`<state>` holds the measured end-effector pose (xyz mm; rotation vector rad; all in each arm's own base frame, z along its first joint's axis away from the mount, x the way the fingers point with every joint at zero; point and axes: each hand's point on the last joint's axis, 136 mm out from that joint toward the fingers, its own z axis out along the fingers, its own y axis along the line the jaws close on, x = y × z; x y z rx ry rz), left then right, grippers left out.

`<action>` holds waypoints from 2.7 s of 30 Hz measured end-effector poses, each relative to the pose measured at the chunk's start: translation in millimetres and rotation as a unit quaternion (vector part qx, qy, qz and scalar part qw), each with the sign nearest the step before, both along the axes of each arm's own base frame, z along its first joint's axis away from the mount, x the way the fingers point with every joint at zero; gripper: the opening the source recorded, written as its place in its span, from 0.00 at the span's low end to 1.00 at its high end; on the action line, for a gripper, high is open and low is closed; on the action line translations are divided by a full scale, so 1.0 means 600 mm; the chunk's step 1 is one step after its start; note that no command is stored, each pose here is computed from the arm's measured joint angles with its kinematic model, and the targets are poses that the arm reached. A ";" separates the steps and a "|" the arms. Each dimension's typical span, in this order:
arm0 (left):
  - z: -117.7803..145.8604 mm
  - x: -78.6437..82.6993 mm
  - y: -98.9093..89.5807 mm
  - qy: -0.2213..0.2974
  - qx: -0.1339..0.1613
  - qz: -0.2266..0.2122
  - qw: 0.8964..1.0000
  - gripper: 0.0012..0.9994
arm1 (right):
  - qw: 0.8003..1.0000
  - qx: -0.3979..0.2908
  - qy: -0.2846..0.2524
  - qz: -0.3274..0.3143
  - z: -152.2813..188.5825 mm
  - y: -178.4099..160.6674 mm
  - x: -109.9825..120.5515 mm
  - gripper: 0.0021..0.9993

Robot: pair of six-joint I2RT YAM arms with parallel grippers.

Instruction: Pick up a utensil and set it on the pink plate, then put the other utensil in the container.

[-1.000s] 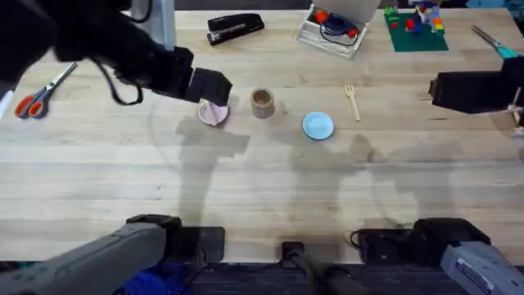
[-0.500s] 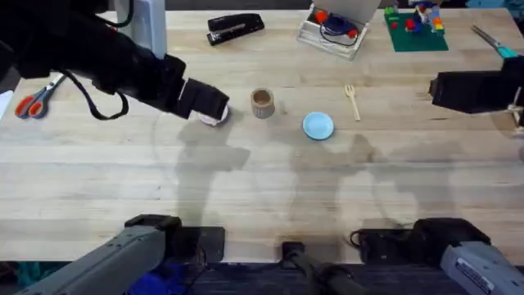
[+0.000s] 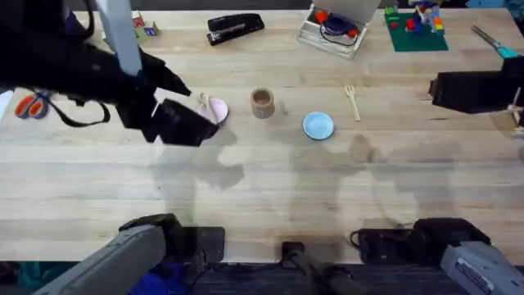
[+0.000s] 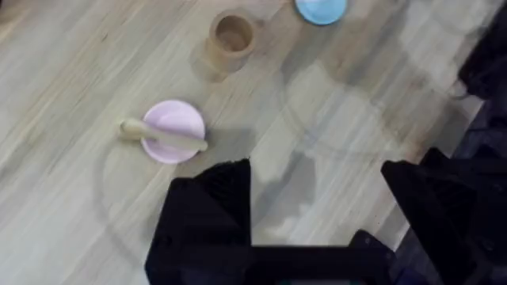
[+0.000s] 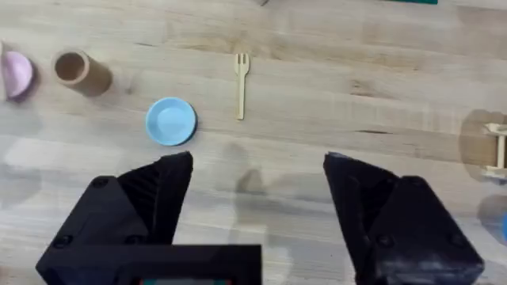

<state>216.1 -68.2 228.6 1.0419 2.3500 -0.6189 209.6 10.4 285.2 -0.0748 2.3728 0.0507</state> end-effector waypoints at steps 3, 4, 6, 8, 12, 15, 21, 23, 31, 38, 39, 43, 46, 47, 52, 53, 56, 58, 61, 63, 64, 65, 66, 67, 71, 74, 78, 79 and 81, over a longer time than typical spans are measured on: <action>-0.014 -0.006 -0.002 -0.019 -0.028 -0.030 0.999 1.00 | 1.000 0.000 0.000 0.000 0.000 0.000 0.000 1.00; -0.020 -0.005 -0.002 -0.027 -0.035 -0.038 0.998 1.00 | 1.000 0.000 0.000 0.000 0.000 0.000 0.000 1.00; -0.035 -0.003 -0.001 -0.043 -0.043 -0.051 0.997 1.00 | 1.000 0.000 0.000 0.000 0.000 0.000 0.000 1.00; -0.046 0.004 0.000 -0.063 -0.043 -0.062 0.995 1.00 | 1.000 0.000 0.000 0.000 0.000 0.000 0.000 1.00; -0.052 0.023 0.002 -0.105 -0.037 -0.080 0.991 1.00 | 1.000 0.000 0.000 0.000 0.000 0.000 0.000 1.00; -0.049 0.035 0.004 -0.129 -0.031 -0.087 0.987 1.00 | 1.000 0.000 0.000 0.000 0.000 0.000 0.000 1.00; -0.046 0.043 0.004 -0.146 -0.029 -0.092 0.985 1.00 | 1.000 0.000 0.002 0.000 -0.001 0.000 -0.001 1.00; -0.045 0.043 0.004 -0.147 -0.030 -0.093 0.984 1.00 | 1.000 0.000 0.003 0.000 -0.002 0.000 -0.001 1.00; -0.049 0.021 -0.003 -0.113 -0.044 -0.091 0.988 1.00 | 0.999 0.000 0.046 0.000 -0.026 0.000 -0.009 1.00; -0.050 0.019 -0.003 -0.111 -0.045 -0.091 0.989 1.00 | 0.998 0.000 0.066 0.000 -0.038 0.000 -0.005 1.00; -0.050 0.019 -0.003 -0.111 -0.045 -0.091 0.989 1.00 | 0.998 -0.001 0.069 0.001 -0.040 0.000 -0.003 1.00; -0.050 0.019 -0.003 -0.111 -0.045 -0.091 0.989 1.00 | 0.996 -0.007 0.087 0.008 -0.053 0.000 0.014 1.00; -0.050 0.019 -0.003 -0.112 -0.045 -0.092 0.989 1.00 | 0.994 -0.009 0.112 0.011 -0.073 0.000 0.039 1.00; -0.050 0.019 -0.003 -0.111 -0.045 -0.092 0.989 1.00 | 0.993 -0.009 0.121 0.011 -0.080 0.000 0.048 1.00; -0.050 0.019 -0.003 -0.112 -0.045 -0.092 0.989 1.00 | 0.989 -0.011 0.147 0.014 -0.119 0.000 0.107 1.00; -0.050 0.019 -0.003 -0.111 -0.045 -0.092 0.989 1.00 | 0.989 -0.012 0.150 0.015 -0.128 0.000 0.121 1.00; -0.050 0.019 -0.003 -0.111 -0.045 -0.092 0.989 1.00 | 0.986 -0.012 0.166 0.016 -0.153 0.000 0.147 0.99; -0.050 0.019 -0.003 -0.111 -0.045 -0.092 0.989 1.00 | 0.984 -0.011 0.178 0.016 -0.169 0.001 0.157 0.99; -0.050 0.019 -0.003 -0.111 -0.045 -0.092 0.989 1.00 | 0.982 -0.011 0.190 0.016 -0.188 0.001 0.171 1.00; -0.050 0.019 -0.003 -0.111 -0.045 -0.092 0.989 1.00 | 0.981 -0.011 0.193 0.016 -0.198 0.001 0.181 1.00; -0.050 0.019 -0.003 -0.111 -0.045 -0.092 0.989 1.00 | 0.981 -0.011 0.195 0.016 -0.204 0.001 0.186 1.00; -0.050 0.019 -0.003 -0.111 -0.045 -0.092 0.989 1.00 | 0.980 -0.011 0.197 0.016 -0.209 0.001 0.190 1.00; -0.050 0.019 -0.003 -0.111 -0.045 -0.092 0.989 1.00 | 0.980 -0.010 0.200 0.017 -0.216 0.001 0.196 1.00; -0.050 0.019 -0.003 -0.111 -0.045 -0.092 0.989 1.00 | 0.979 -0.007 0.202 0.019 -0.223 0.003 0.202 1.00; -0.050 0.019 -0.003 -0.112 -0.045 -0.092 0.989 1.00 | 0.978 0.010 0.205 0.031 -0.245 0.017 0.224 1.00; -0.050 0.019 -0.003 -0.111 -0.045 -0.092 0.989 1.00 | 0.978 0.017 0.206 0.041 -0.259 0.028 0.237 1.00; -0.050 0.019 -0.003 -0.111 -0.045 -0.092 0.989 1.00 | 0.974 0.019 0.217 0.055 -0.282 0.045 0.246 1.00; -0.050 0.019 -0.003 -0.111 -0.045 -0.092 0.989 1.00 | 0.973 0.019 0.222 0.058 -0.288 0.049 0.246 1.00; -0.050 0.019 -0.003 -0.111 -0.045 -0.092 0.989 1.00 | 0.971 0.019 0.229 0.062 -0.302 0.054 0.250 1.00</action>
